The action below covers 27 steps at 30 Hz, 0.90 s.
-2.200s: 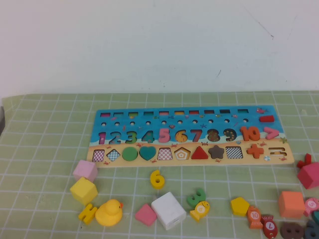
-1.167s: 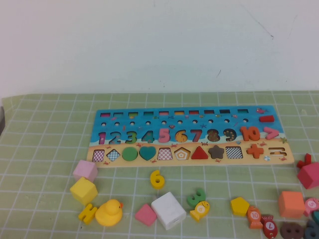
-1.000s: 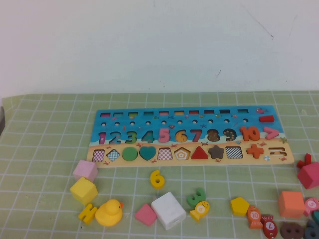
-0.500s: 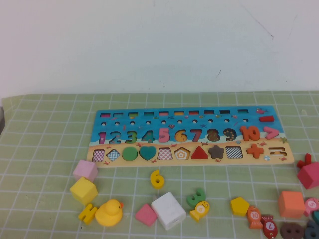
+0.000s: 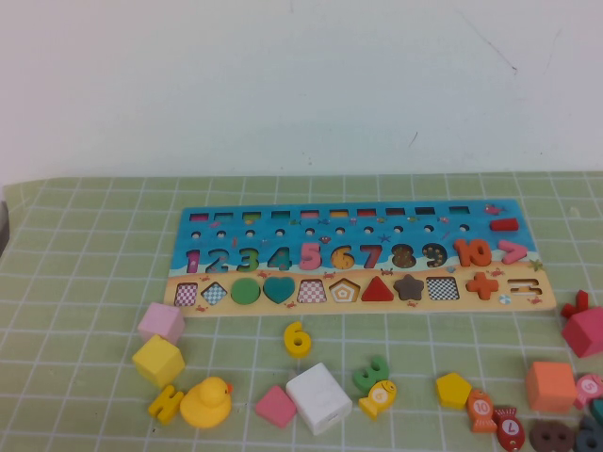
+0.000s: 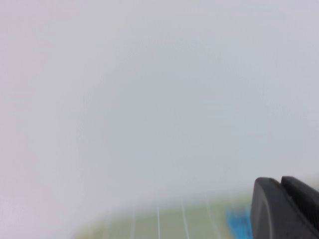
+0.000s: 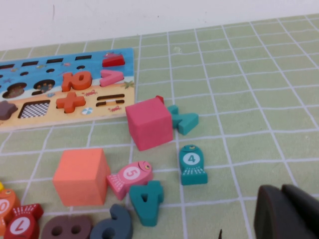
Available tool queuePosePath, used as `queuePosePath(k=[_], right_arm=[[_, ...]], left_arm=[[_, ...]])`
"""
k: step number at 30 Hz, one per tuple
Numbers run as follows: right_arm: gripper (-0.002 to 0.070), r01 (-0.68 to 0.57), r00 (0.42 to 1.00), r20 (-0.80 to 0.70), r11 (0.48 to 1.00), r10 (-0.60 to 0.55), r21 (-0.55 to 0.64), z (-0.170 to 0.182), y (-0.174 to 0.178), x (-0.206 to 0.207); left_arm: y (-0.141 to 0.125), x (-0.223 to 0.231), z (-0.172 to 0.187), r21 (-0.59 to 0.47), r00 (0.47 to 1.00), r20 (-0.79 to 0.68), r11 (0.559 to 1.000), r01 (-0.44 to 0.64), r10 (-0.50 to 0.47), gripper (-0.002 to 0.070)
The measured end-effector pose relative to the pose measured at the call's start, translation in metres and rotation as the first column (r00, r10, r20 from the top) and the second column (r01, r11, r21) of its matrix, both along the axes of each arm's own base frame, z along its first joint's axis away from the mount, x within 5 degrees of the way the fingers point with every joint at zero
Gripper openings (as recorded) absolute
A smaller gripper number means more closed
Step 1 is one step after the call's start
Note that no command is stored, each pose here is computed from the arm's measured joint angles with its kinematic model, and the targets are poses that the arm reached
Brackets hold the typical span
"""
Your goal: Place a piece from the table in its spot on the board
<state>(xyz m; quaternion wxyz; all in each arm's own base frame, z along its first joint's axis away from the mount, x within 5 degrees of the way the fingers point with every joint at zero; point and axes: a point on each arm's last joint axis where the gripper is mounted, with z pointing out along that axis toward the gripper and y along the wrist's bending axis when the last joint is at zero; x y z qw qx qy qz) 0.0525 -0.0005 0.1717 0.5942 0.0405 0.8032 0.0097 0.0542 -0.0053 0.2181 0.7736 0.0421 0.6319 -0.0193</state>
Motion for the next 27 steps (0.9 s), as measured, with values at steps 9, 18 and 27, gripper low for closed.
queuePosePath(k=[9, 18, 27], right_arm=[[-0.0003, 0.0, 1.0, 0.001, 1.0, 0.0, 0.0, 0.0, 0.0, 0.0], [-0.0003, 0.0, 1.0, 0.002, 1.0, 0.0, 0.0, 0.0, 0.0, 0.0], [-0.0003, 0.003, 1.0, 0.003, 1.0, -0.003, 0.009, 0.0, 0.0, 0.0]], left_arm=[[-0.003, -0.012, 0.03, -0.001, 0.937, 0.349, 0.999, 0.035, -0.032, -0.0002], [0.001, -0.015, 0.057, -0.203, 0.989, 0.144, 0.977, 0.071, -0.042, -0.0002], [0.009, -0.011, 0.135, -0.141, 0.877, -0.478, 0.981, -0.134, 0.051, -0.0002]])
